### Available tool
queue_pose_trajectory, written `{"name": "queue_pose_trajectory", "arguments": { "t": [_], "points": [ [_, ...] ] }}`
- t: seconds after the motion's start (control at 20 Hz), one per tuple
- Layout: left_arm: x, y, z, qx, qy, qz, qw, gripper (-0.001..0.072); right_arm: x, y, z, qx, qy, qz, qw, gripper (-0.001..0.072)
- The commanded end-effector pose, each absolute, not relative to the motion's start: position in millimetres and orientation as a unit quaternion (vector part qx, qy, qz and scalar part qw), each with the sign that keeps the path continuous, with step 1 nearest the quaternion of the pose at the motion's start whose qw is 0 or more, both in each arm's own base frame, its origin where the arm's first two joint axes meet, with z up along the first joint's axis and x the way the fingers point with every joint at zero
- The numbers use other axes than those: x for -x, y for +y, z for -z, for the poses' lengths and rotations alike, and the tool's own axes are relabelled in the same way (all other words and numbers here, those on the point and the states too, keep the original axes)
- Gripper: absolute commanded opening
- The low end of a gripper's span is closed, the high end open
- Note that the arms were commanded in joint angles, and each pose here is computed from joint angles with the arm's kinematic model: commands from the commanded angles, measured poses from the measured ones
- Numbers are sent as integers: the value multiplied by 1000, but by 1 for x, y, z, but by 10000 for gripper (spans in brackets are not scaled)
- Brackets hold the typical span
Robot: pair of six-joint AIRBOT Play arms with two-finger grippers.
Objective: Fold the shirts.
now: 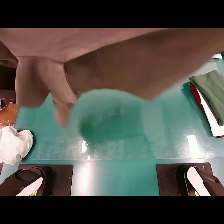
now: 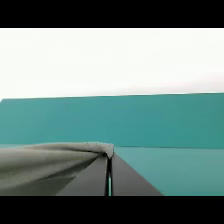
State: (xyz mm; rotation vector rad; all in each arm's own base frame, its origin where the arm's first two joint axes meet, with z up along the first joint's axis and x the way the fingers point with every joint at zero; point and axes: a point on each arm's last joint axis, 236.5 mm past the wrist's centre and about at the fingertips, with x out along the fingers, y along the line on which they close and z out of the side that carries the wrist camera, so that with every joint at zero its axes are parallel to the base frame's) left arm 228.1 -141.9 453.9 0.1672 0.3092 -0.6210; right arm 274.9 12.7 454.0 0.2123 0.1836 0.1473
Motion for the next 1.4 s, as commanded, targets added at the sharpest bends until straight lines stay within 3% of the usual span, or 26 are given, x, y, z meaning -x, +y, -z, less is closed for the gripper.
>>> {"name": "queue_pose_trajectory", "arguments": {
  "t": [0.0,0.25,0.45,0.7,0.75,0.8,0.85,0.9,0.95,1.15,1.35],
  "points": [
    [-233,-135,-446,-81,162,286,941,31,-264,-8,-440,-132,117,-22,984,10],
    [-303,-127,-310,-104,347,238,901,31,-302,21,-331,-205,321,-113,918,10],
    [-361,-141,-179,-126,478,243,834,31,-357,38,-205,-177,468,-112,859,11],
    [-447,-151,-79,-119,508,205,828,33,-445,51,-114,-170,465,-88,864,13],
    [-455,-146,-72,-129,509,192,829,77,-456,50,-107,-172,466,-85,864,14],
    [-460,-139,-71,-142,505,182,831,364,-462,48,-102,-173,472,-84,860,23],
    [-463,-132,-74,-155,502,171,833,570,-465,46,-101,-172,481,-85,855,158],
    [-464,-123,-80,-171,501,160,833,549,-467,41,-103,-173,488,-84,851,414],
    [-463,-116,-88,-183,504,149,831,548,-467,38,-107,-172,495,-86,847,533],
    [-425,-126,-95,-141,558,169,800,547,-460,31,-138,-162,490,-90,852,531],
    [-370,-134,-50,-82,612,178,766,547,-450,31,-164,-152,465,-92,867,531]
  ]
}}
